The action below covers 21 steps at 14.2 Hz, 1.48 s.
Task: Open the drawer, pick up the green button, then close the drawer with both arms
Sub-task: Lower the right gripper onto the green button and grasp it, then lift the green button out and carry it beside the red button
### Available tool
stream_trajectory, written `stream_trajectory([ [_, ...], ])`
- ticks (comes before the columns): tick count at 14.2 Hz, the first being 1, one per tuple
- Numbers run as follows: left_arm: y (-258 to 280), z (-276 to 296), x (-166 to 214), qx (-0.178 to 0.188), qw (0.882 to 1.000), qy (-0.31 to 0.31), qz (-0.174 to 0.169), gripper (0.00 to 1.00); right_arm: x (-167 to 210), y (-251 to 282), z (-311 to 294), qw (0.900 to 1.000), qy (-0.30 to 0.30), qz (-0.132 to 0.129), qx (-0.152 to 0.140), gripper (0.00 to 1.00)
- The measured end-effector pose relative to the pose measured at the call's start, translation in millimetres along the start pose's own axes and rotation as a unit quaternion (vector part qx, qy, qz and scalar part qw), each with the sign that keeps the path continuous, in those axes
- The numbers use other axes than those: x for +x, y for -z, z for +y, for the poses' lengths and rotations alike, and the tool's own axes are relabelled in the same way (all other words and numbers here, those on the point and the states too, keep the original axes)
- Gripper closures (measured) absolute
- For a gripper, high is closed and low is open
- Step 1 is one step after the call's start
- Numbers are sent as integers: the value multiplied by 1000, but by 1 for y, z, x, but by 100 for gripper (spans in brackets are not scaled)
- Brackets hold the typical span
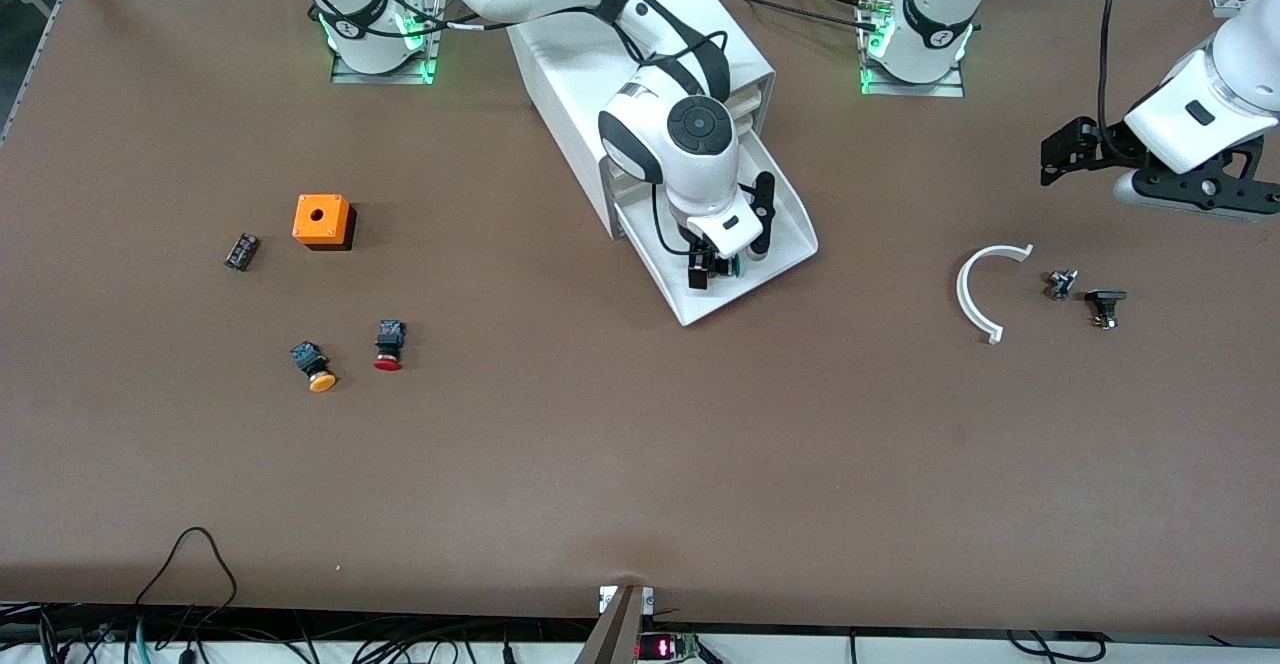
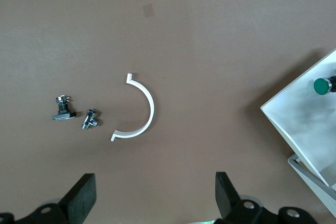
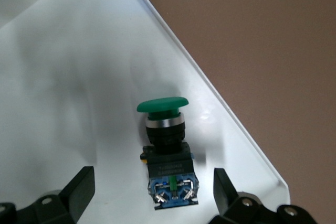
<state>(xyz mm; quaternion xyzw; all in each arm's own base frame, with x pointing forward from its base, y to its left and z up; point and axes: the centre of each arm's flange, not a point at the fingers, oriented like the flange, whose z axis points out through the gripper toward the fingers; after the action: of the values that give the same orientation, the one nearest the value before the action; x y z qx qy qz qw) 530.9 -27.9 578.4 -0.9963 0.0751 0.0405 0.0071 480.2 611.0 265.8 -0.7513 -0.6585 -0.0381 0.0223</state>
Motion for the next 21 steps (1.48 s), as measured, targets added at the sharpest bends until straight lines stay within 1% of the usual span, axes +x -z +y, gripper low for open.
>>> stream_trajectory([
  [3, 0, 0, 0, 0, 1000, 0, 0, 0, -2, -11, 0, 1000, 0, -4, 2, 1],
  [4, 0, 0, 0, 0, 1000, 0, 0, 0, -2, -15, 1, 1000, -1, -3, 0, 4],
  [5, 0, 0, 0, 0, 1000, 0, 0, 0, -2, -18, 1, 1000, -1, -2, -1, 4],
  [6, 0, 0, 0, 0, 1000, 0, 0, 0, -2, -20, 2, 1000, 0, -1, -3, 10],
  [9, 3, 1, 2, -1, 1000, -1, -6, 0, 1, -15, 4, 1000, 1, 9, -11, 44],
  [10, 3, 0, 4, -3, 1000, -1, -10, 0, 2, -13, 5, 1000, 1, 10, -14, 50],
  [11, 4, -1, 7, -4, 1000, -1, -13, 0, 0, -11, 9, 1000, -1, 10, -17, 50],
  [12, 3, -2, 9, -5, 1000, 0, -15, 0, -1, -9, 12, 1000, -3, 10, -21, 56],
  [13, 3, -3, 11, -5, 1000, 1, -16, 0, -3, -6, 17, 1000, -5, 9, -25, 56],
  [14, 2, -3, 12, -5, 1000, 1, -17, 0, -5, 1, 22, 1000, -8, 7, -29, 59],
  [16, 1, -5, 13, -6, 1000, 3, -17, 0, -12, 27, 36, 999, -16, -1, -39, 59],
  [19, 1, -6, 13, -7, 1000, 5, -18, 0, -30, 92, 62, 997, -38, -9, -60, 59],
  [21, 2, -6, 13, -7, 1000, 6, -18, 0, -46, 137, 79, 994, -67, -4, -81, 59],
])
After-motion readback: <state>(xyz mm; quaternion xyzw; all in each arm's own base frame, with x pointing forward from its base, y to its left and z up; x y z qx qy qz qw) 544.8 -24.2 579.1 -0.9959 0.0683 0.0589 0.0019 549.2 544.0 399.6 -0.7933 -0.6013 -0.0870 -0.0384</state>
